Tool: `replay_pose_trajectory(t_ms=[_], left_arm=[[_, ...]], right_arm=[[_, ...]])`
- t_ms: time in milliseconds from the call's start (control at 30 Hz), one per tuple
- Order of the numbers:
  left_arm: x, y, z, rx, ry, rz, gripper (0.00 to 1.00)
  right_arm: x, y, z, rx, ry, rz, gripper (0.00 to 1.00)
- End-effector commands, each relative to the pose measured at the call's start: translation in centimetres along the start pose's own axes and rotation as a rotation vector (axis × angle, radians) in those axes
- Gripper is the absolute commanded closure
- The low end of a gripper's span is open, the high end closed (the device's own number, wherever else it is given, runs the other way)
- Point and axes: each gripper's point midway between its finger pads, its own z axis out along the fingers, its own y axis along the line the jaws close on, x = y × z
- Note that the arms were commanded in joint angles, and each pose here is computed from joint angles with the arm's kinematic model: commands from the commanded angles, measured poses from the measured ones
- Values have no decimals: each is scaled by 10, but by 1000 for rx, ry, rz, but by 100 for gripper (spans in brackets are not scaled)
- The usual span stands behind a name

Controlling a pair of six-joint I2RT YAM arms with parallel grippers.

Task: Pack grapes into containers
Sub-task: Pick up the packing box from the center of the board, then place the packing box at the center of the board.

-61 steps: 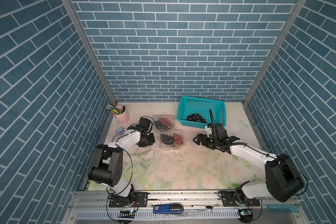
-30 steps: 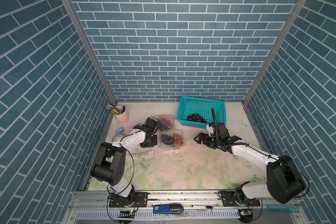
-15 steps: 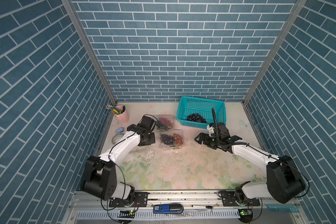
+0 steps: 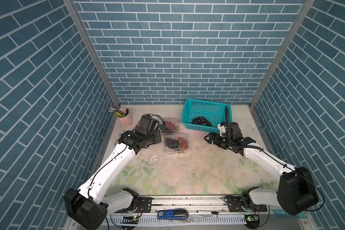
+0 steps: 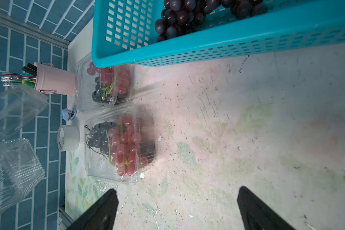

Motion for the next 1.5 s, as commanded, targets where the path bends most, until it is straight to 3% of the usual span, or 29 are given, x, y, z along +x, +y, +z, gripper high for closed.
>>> replay_pose_trajectory(t_ms=[0, 167, 400, 633, 1100, 1233, 1333, 1467], left_arm=[[-12, -22, -20, 48, -75, -4, 95], [-15, -88, -31, 158, -115, 85, 95], [11, -202, -13, 298, -72, 231, 94], [47, -279, 18, 390, 2, 301, 94], [143, -335, 121, 491, 229, 174, 90], [163, -337, 136, 496, 290, 148, 83], [176, -336, 145, 502, 328, 130, 67], [174, -333, 148, 500, 324, 136, 61]], right_arm=[[-4, 0, -12, -9, -3, -26, 5], [-14, -14, -31, 15, -44, -4, 5], [-26, -38, -65, 41, -107, 49, 5], [-36, -77, -99, 95, -180, 167, 5], [-22, -125, -88, 150, -193, 306, 5], [-14, -131, -85, 156, -179, 317, 5], [-7, -137, -78, 157, -162, 329, 5], [-2, -143, -68, 149, -142, 346, 5]])
